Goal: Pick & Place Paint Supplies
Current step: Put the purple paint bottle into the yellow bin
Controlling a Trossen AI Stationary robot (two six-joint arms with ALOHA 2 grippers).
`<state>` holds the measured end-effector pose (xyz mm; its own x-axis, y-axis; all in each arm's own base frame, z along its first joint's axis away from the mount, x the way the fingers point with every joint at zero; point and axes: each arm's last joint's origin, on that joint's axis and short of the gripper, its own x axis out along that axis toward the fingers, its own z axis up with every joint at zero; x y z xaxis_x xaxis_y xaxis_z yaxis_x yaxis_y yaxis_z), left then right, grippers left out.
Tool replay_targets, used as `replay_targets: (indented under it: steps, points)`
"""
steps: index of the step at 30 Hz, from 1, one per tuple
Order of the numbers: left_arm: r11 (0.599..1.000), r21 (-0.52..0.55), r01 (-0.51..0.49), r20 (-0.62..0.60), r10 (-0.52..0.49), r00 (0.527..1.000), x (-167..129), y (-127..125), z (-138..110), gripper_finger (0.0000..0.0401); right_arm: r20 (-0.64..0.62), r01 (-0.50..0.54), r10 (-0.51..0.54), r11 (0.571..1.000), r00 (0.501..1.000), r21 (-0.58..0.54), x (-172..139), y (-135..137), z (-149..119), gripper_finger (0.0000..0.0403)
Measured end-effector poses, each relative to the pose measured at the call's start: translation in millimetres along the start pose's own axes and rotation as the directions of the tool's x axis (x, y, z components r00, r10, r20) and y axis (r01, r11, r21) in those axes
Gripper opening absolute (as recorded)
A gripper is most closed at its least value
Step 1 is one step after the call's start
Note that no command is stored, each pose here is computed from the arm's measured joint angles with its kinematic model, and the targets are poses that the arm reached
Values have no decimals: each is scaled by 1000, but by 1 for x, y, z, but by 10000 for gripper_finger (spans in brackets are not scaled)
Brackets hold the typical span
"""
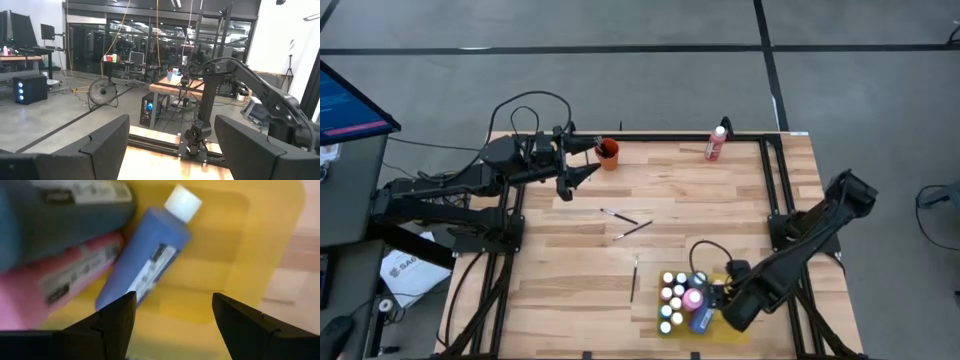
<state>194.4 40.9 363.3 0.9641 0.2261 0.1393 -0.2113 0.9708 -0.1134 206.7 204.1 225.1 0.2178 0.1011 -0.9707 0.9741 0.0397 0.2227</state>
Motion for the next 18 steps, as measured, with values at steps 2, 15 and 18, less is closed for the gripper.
replay_targets:
  steps: [2,15,18]
  points:
    - [1000,0,0,0,0,1000,0,0,0,286,23,21,-21,1000,1000,10,10,3,1,256]
    - [1000,-1,0,1,0,1000,0,0,0,286,111,42,-44,999,993,24,25,6,5,247]
    - [1000,-2,0,1,0,1000,0,0,0,286,197,-74,75,997,978,-10,22,3,-3,237]
